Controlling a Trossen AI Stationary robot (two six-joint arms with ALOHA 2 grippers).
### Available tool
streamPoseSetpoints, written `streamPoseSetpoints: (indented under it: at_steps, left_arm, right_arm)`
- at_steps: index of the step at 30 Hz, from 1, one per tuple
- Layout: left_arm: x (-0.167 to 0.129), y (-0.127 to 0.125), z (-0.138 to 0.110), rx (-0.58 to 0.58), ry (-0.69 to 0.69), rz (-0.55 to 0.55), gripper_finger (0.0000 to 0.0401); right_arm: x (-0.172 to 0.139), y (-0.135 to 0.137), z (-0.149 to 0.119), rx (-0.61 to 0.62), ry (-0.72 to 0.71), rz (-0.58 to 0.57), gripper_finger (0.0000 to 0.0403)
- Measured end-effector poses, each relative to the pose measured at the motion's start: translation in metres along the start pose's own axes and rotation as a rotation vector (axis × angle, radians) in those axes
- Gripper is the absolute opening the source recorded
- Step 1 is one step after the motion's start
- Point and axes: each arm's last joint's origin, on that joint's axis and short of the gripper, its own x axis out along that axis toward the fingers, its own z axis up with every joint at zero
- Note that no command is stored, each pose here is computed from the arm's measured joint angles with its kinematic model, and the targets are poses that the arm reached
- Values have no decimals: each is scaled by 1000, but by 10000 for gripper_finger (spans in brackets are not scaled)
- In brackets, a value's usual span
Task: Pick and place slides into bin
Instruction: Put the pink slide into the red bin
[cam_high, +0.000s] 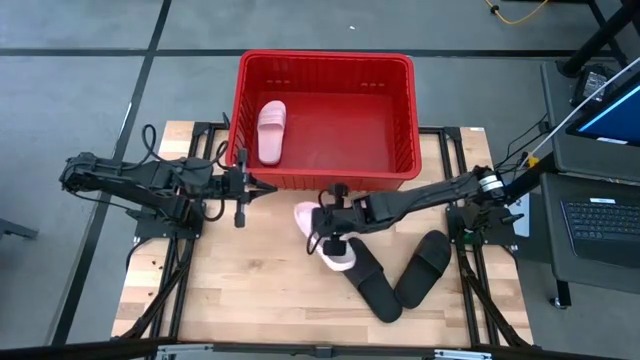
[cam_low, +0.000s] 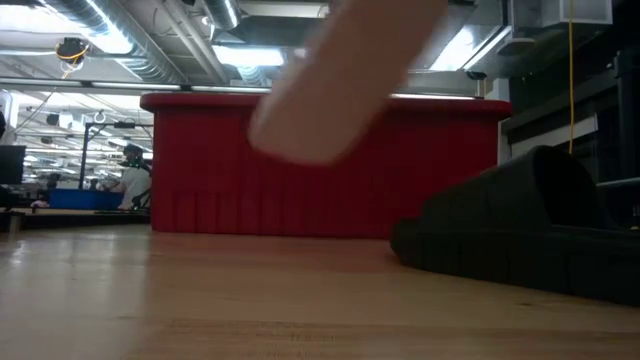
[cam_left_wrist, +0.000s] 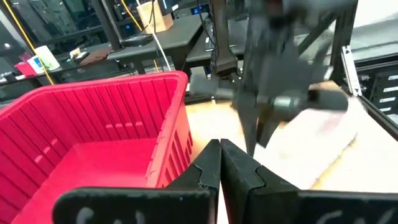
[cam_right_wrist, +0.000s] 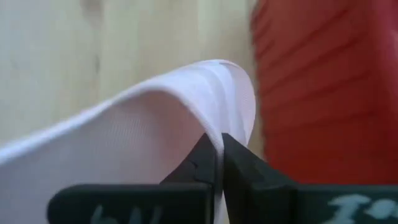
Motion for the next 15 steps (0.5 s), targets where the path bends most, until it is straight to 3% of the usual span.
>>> streamPoseSetpoints:
  at_steps: [8, 15]
  left_arm:
    - [-14, 6, 14, -49, -143, 23, 1]
    - [-32, 11, 18, -37, -207, 39, 2]
  right_arm:
    - [-50, -6, 39, -48, -170, 1, 13]
    - [-74, -18, 48, -59, -178, -147, 13]
